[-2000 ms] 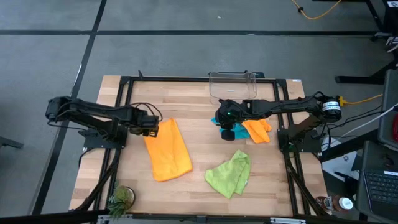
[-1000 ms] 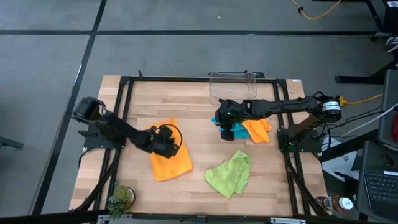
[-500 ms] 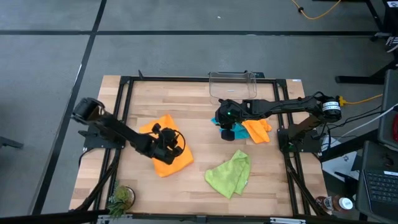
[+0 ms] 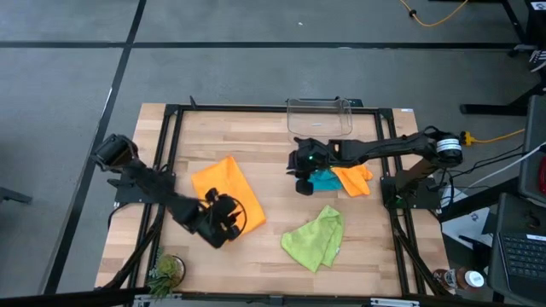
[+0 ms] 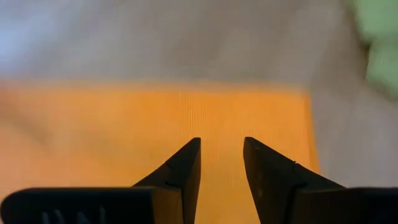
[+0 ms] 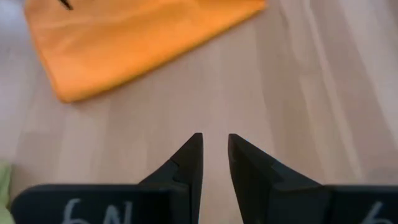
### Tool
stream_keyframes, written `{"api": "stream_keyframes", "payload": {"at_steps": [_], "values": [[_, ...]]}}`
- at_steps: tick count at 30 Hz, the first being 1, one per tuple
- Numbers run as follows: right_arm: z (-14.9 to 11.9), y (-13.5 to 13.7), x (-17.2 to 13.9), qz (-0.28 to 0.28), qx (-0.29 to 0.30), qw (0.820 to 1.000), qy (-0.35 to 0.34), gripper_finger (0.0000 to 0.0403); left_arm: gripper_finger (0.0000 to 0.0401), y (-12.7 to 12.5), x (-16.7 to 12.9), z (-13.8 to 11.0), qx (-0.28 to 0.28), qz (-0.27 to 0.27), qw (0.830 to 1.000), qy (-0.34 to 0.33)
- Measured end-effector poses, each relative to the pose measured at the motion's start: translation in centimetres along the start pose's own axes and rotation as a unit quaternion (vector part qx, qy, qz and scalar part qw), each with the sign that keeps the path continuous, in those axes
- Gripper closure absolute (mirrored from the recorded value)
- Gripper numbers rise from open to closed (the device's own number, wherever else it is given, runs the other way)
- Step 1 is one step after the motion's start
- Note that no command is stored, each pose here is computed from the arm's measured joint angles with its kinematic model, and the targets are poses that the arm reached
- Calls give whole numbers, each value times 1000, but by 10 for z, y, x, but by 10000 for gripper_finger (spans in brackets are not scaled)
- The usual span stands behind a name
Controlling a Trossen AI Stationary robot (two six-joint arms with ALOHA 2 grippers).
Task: Fold microfiber towels
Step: Fold the left yellow microfiber cloth
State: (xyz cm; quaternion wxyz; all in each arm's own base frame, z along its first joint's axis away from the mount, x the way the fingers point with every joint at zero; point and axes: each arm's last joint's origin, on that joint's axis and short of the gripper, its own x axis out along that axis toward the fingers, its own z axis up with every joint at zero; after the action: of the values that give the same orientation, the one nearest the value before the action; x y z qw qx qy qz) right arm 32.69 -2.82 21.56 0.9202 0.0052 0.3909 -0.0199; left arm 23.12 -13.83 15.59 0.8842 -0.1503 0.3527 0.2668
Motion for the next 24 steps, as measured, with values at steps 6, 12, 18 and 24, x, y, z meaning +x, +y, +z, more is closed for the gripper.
{"api": "stream_keyframes", "payload": {"at_steps": [6,12,18,24], "values": [[3,18,48,22,11,998,-64,324,286,-5,-3,-30,-39,-9,997,63],[10,39,93,47,-1,987,-155,324,286,-6,5,-42,-32,13,997,63],[19,51,127,68,-16,989,-132,324,286,-5,13,-44,-35,27,997,65],[14,53,159,74,-18,993,-90,324,286,-5,15,-43,-39,27,997,63]]}}
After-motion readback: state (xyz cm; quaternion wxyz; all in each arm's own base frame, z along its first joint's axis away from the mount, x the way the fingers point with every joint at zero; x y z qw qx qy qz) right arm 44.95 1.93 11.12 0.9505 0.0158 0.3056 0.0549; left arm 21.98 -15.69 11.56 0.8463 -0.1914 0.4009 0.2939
